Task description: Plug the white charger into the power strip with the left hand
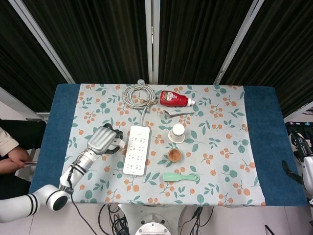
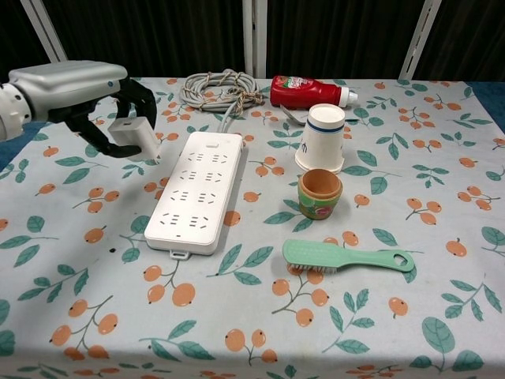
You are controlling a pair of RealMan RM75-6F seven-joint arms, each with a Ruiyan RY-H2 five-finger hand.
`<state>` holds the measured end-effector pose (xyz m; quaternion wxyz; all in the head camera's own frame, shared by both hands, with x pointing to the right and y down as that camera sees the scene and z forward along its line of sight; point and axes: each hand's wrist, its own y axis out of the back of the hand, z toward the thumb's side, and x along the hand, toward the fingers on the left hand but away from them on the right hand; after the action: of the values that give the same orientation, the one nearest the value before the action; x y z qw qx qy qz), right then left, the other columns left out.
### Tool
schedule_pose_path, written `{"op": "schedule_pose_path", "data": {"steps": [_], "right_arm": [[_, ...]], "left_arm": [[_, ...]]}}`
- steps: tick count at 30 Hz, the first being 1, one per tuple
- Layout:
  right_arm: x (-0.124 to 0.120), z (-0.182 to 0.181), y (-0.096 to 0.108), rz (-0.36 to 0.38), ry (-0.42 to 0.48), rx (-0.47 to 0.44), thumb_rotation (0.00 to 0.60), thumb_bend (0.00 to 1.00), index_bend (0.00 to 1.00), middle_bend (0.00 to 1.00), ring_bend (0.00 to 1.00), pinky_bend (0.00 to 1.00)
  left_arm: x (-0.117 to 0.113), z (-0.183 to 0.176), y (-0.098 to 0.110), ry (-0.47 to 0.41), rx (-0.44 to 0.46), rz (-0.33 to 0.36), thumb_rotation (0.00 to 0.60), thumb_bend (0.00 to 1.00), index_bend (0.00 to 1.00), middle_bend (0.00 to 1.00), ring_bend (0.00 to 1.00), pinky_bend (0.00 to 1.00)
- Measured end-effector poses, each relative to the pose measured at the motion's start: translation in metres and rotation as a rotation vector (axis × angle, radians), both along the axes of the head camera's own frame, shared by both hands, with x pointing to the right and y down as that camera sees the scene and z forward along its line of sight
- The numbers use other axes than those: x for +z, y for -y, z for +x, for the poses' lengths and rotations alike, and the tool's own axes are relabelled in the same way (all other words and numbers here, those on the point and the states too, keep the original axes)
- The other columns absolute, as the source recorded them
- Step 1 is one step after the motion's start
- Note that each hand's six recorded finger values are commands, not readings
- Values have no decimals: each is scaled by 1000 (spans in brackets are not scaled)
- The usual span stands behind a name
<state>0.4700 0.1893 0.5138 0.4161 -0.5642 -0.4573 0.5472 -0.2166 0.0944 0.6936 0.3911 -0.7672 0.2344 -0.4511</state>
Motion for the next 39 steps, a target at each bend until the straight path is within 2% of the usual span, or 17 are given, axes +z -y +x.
{"op": "schedule_pose_path", "data": {"steps": [14, 39], "right_arm": [[0, 3, -2, -4, -1, 10, 600, 255, 23, 187, 0, 34], [0, 9, -4, -2, -1, 23, 600, 255, 23, 187, 0, 34]], "left_arm": [[10, 41, -5, 35, 32, -24, 600, 454, 640, 701, 531, 281], [15, 51, -10, 71, 35, -17, 600, 451, 640, 703, 539, 267]]}}
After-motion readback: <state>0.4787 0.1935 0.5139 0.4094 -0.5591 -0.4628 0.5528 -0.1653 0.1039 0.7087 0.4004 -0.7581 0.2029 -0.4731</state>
